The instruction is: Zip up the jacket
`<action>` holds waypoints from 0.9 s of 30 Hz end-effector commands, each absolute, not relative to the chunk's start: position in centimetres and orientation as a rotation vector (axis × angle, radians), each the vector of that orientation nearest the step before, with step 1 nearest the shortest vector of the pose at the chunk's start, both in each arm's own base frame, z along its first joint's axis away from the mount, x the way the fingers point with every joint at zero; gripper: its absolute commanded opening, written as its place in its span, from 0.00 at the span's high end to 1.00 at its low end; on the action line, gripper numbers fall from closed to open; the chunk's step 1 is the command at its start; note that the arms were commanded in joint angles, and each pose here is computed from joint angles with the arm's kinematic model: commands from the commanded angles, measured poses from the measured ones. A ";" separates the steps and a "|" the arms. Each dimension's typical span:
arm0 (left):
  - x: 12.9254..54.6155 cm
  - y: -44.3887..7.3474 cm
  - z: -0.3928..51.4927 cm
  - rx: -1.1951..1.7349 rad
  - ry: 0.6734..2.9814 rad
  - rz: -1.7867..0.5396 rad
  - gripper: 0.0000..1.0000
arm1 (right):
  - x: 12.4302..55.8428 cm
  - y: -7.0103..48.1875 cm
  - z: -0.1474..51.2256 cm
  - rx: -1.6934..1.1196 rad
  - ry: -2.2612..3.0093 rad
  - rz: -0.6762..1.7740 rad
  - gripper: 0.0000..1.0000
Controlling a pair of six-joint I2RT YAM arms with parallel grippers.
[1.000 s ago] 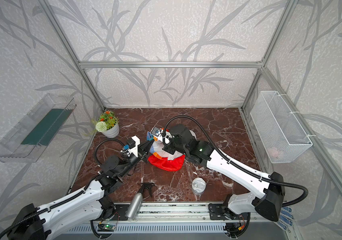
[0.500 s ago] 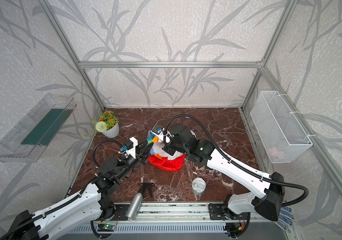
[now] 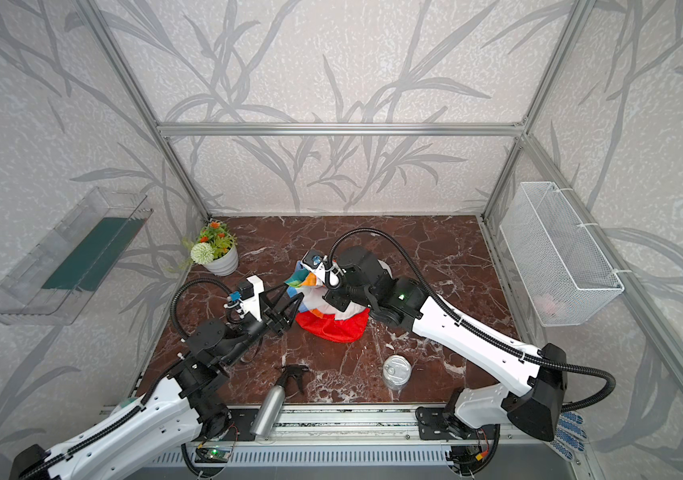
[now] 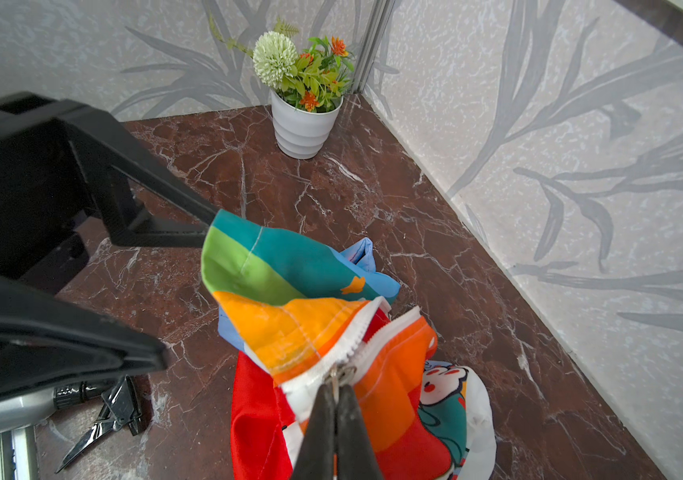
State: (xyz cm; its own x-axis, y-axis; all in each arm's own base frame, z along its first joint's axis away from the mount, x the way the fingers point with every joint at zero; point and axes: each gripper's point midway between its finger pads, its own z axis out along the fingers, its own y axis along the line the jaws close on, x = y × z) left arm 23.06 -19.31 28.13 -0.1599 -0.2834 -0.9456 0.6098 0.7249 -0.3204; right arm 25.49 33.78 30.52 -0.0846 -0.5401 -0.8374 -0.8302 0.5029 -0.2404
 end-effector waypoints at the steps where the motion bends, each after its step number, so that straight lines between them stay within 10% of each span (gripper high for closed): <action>1: 22.7 -17.0 26.1 0.025 1.772 -0.852 0.36 | 25.3 34.1 31.6 -1.144 1.759 0.383 1.00; 27: 16.0 -15.7 22.1 -0.570 2.093 -1.361 0.25 | 20.5 36.4 24.6 -1.333 2.101 0.596 1.00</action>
